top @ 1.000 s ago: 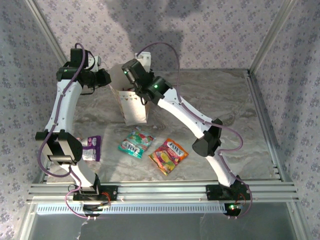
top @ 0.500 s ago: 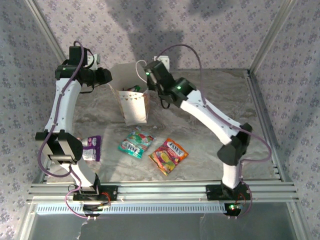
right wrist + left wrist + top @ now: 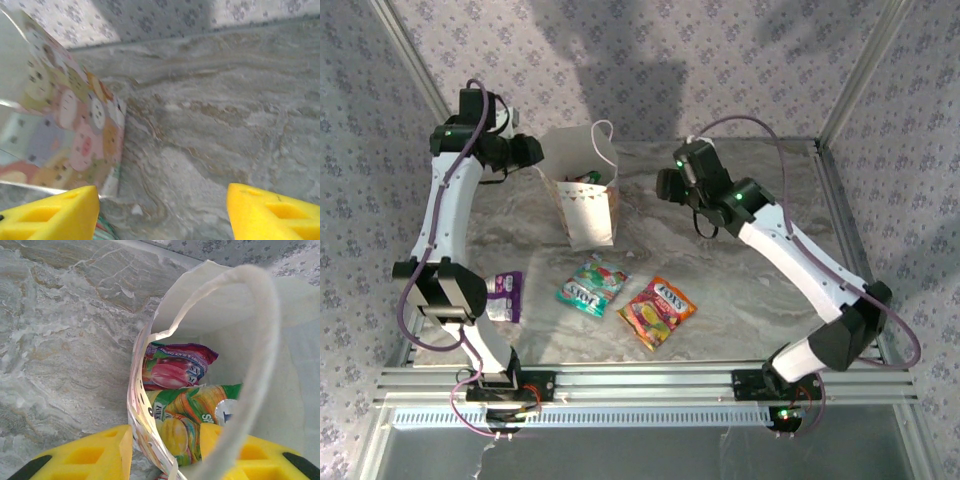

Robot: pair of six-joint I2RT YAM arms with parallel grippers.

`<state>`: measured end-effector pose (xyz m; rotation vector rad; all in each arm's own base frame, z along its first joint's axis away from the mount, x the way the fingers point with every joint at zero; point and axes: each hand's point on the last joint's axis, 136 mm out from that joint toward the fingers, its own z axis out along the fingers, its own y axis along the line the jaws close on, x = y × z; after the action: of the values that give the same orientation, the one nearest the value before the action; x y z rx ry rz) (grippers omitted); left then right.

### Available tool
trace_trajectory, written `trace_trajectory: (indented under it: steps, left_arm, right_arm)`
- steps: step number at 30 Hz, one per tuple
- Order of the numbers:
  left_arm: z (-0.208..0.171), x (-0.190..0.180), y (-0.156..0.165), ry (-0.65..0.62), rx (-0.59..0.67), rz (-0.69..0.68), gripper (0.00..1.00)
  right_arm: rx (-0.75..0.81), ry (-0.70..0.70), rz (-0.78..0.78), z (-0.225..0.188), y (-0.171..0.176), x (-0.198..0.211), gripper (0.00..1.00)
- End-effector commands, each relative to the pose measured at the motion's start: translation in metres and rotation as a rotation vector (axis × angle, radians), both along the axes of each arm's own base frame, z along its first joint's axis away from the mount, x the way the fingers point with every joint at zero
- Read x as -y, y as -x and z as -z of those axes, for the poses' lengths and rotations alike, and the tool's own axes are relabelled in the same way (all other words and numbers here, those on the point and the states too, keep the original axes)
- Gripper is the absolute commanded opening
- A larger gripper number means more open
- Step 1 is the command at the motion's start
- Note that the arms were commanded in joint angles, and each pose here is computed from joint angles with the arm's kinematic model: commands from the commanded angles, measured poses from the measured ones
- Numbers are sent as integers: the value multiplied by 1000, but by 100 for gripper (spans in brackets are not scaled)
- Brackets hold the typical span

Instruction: Place the snacks into the paper bag

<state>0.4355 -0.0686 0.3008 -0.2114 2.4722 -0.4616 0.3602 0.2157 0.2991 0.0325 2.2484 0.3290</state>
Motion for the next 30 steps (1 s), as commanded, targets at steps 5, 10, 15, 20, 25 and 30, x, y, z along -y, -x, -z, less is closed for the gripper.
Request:
trace_trajectory:
  steps: [5, 10, 15, 20, 25, 30]
  left_arm:
    - [10, 5, 3, -91, -51, -7, 41]
    - [11, 9, 5, -93, -52, -1, 42]
    - [10, 12, 7, -98, -53, 3, 43]
    - [12, 15, 7, -105, -55, 9, 43]
    - [17, 13, 6, -118, -66, 8, 44]
    - [21, 14, 7, -121, -77, 12, 44]
  right_arm:
    - [-123, -96, 53, 36, 24, 33, 75]
    - [-214, -166, 66, 61, 37, 41, 80]
    - [-309, -186, 107, 95, 53, 53, 82]
    - [-395, -205, 135, 123, 73, 60, 83]
    - [-487, -219, 139, 148, 94, 60, 84]
    - [-541, -234, 151, 164, 110, 62, 85]
